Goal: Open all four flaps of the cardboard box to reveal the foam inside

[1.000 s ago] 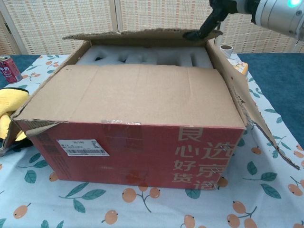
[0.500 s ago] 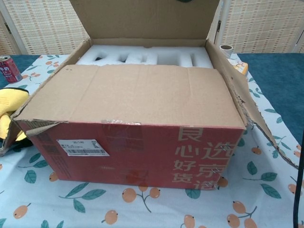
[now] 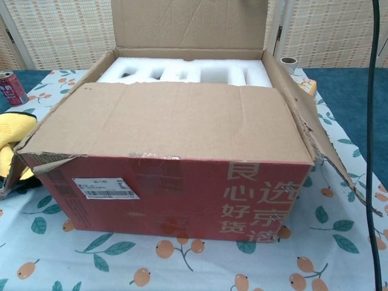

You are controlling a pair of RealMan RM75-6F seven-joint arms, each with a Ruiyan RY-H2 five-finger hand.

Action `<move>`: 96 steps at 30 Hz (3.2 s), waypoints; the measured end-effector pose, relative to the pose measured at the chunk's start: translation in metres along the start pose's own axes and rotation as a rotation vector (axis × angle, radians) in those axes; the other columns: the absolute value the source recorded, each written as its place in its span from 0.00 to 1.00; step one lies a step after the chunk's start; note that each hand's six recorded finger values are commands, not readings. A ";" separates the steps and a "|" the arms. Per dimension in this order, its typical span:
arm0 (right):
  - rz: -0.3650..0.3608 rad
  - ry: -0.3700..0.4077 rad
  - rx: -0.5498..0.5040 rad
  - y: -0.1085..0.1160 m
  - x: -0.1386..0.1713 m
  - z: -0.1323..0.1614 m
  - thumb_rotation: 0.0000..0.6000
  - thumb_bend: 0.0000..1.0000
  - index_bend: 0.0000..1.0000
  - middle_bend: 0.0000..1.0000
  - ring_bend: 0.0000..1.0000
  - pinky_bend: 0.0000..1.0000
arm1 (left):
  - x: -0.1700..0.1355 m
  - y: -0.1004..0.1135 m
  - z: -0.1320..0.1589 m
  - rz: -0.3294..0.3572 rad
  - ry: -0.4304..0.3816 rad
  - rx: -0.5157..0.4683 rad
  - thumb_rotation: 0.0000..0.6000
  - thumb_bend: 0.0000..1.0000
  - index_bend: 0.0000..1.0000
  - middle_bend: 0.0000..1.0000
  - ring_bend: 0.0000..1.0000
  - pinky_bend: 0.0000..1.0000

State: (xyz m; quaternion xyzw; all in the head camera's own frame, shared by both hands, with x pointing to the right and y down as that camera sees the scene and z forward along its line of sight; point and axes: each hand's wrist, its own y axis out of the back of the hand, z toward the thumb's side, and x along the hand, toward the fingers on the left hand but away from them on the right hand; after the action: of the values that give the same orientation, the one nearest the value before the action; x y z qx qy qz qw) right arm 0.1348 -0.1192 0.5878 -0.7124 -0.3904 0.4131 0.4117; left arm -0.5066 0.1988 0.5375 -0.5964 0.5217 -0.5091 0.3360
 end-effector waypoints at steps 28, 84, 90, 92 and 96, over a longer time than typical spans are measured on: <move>0.468 0.093 -0.596 -0.023 0.136 0.018 1.00 0.38 0.00 0.00 0.00 0.25 | 0.003 -0.007 0.004 -0.007 0.010 0.066 1.00 0.52 0.00 0.02 0.01 0.01; 0.639 0.290 -0.884 -0.015 0.215 0.078 1.00 0.38 0.00 0.00 0.00 0.37 | 0.006 -0.008 -0.002 -0.013 0.038 0.073 1.00 0.52 0.00 0.02 0.01 0.00; 0.609 0.372 -0.821 0.010 0.247 0.100 1.00 0.38 0.00 0.00 0.00 0.37 | 0.006 -0.009 -0.004 -0.015 0.049 0.083 1.00 0.52 0.00 0.01 0.01 0.00; 0.597 0.400 -0.794 0.019 0.261 0.107 1.00 0.38 0.00 0.00 0.00 0.37 | 0.006 -0.009 -0.003 -0.014 0.045 0.088 1.00 0.52 0.00 0.02 0.01 0.00; 0.565 0.459 -0.739 0.033 0.285 0.119 1.00 0.38 0.00 0.00 0.00 0.37 | 0.005 -0.010 -0.001 -0.014 0.041 0.097 1.00 0.52 0.00 0.01 0.01 0.00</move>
State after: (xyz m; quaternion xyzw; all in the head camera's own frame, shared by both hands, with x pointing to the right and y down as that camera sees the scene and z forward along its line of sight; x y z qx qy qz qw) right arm 0.1347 0.1556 0.4436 -0.9601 -0.2023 0.1760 0.0800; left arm -0.5051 0.1961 0.5484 -0.5726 0.4987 -0.5483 0.3503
